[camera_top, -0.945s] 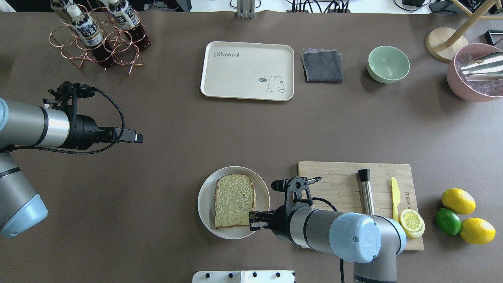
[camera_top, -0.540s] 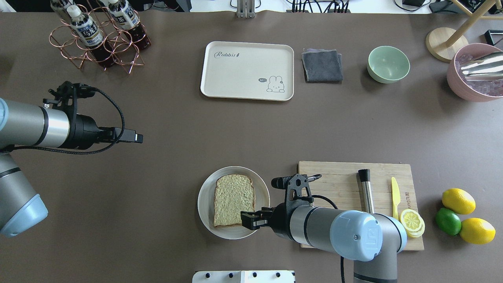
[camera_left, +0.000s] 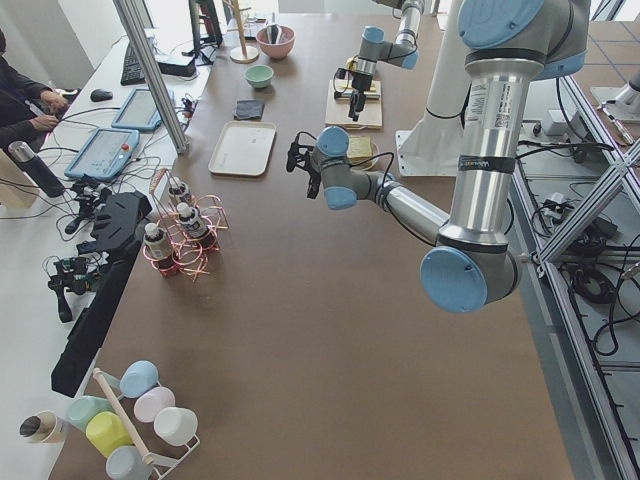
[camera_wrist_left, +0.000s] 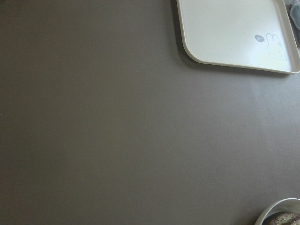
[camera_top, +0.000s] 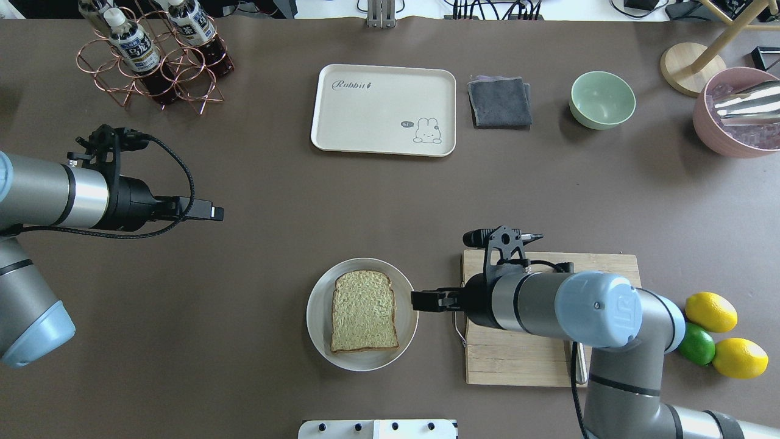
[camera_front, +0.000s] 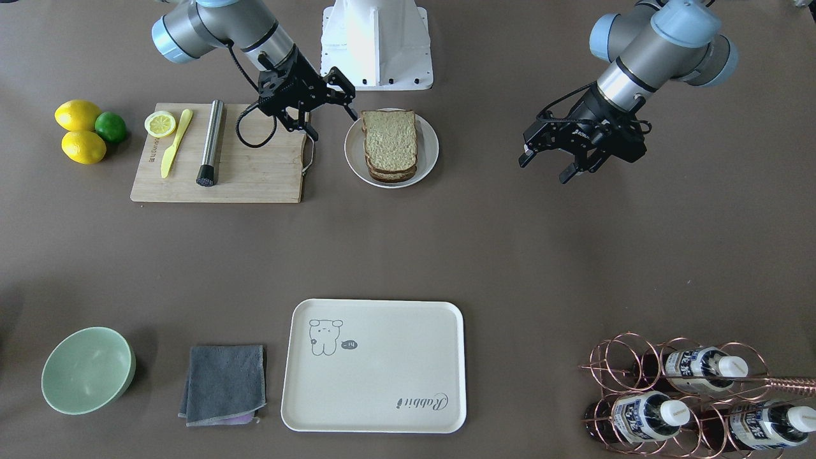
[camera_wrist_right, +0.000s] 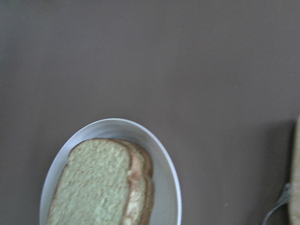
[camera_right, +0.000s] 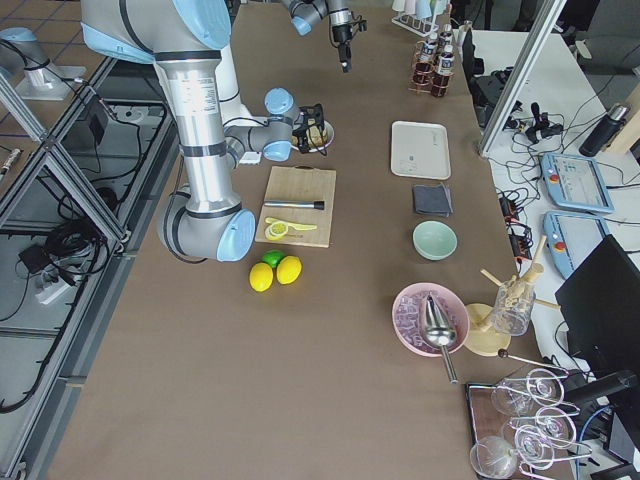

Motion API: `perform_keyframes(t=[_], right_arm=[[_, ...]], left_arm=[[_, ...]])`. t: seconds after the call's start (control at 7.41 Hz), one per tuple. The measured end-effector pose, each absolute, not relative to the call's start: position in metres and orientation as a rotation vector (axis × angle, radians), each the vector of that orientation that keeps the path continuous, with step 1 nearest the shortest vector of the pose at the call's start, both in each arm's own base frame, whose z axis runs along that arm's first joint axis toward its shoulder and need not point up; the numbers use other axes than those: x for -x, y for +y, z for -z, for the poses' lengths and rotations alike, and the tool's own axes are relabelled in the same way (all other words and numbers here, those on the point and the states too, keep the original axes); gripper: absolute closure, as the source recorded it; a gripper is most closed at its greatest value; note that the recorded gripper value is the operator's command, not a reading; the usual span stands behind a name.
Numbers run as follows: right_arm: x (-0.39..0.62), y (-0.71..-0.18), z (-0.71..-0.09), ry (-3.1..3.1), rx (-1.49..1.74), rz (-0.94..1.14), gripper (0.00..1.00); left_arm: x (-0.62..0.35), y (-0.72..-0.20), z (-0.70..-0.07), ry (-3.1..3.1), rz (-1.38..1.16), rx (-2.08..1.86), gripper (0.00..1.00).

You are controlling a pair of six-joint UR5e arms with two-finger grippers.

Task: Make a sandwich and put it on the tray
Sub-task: 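Withdraw the right arm away from the plate, then move the left gripper to the white plate rim and grasp it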

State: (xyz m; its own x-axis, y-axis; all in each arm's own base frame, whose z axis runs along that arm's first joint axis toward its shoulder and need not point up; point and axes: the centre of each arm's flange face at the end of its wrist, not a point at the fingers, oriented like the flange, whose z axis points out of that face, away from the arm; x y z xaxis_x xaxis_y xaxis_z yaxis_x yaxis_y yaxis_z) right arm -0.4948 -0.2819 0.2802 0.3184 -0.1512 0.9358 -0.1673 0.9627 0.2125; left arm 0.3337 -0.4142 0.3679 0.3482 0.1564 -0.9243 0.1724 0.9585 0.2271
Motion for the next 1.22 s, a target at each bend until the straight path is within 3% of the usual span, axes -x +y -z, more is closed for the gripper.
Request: perform_keyframes(t=[0.68,1.22], right_arm=[[0.301,-0.439,-0.39,-0.901,-0.135,-0.036,0.0],[0.063,-0.448,-0.563,-0.79,-0.148,0.13,0.0]], left_arm=[[-0.36,-0.396,-0.362,1.229,0.0,-0.29,0.02],[-0.385,-0.382,-0.36,1.228,-0.024,-0.288,0.02]])
